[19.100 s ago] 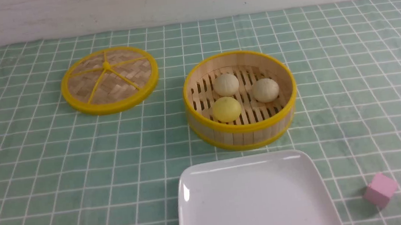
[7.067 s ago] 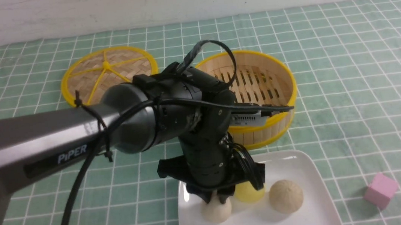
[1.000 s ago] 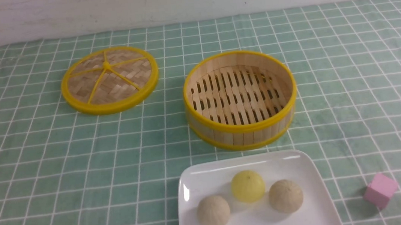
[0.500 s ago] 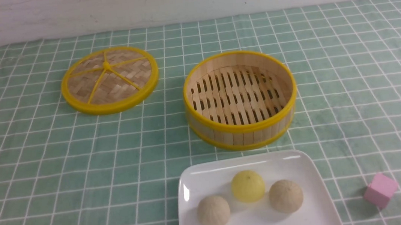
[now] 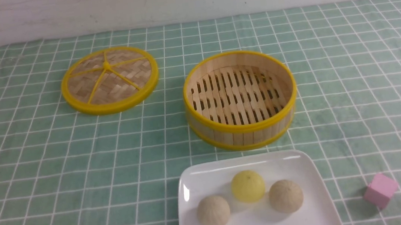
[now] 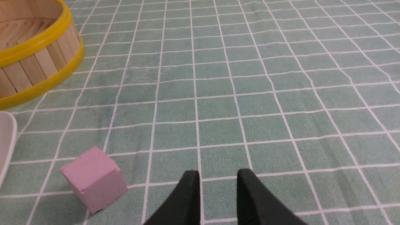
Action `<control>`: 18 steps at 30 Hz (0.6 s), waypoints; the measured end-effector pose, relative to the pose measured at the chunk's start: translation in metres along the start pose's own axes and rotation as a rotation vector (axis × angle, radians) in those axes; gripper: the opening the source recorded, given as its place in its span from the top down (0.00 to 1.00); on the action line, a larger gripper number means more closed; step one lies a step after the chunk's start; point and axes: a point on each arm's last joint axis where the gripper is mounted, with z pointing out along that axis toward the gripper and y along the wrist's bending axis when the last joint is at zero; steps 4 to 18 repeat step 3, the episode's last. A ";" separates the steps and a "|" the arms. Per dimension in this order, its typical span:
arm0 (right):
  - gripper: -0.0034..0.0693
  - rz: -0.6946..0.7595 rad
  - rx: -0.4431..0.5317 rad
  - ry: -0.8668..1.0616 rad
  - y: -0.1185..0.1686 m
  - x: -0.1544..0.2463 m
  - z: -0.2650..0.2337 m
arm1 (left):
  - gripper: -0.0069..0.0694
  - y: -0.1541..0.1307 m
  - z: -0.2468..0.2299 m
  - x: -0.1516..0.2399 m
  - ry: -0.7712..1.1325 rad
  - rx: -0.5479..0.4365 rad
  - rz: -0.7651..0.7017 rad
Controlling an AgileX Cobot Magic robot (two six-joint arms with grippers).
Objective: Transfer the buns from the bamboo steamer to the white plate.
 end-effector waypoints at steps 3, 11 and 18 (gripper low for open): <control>0.67 0.000 0.000 0.000 0.000 0.000 0.000 | 0.78 0.000 0.000 0.000 0.000 0.000 0.000; 0.67 0.000 0.000 0.000 0.000 0.000 0.000 | 0.78 0.000 0.000 0.000 0.000 0.000 0.000; 0.67 0.000 0.000 0.000 0.000 0.000 0.000 | 0.78 0.000 0.000 0.000 0.000 0.000 0.000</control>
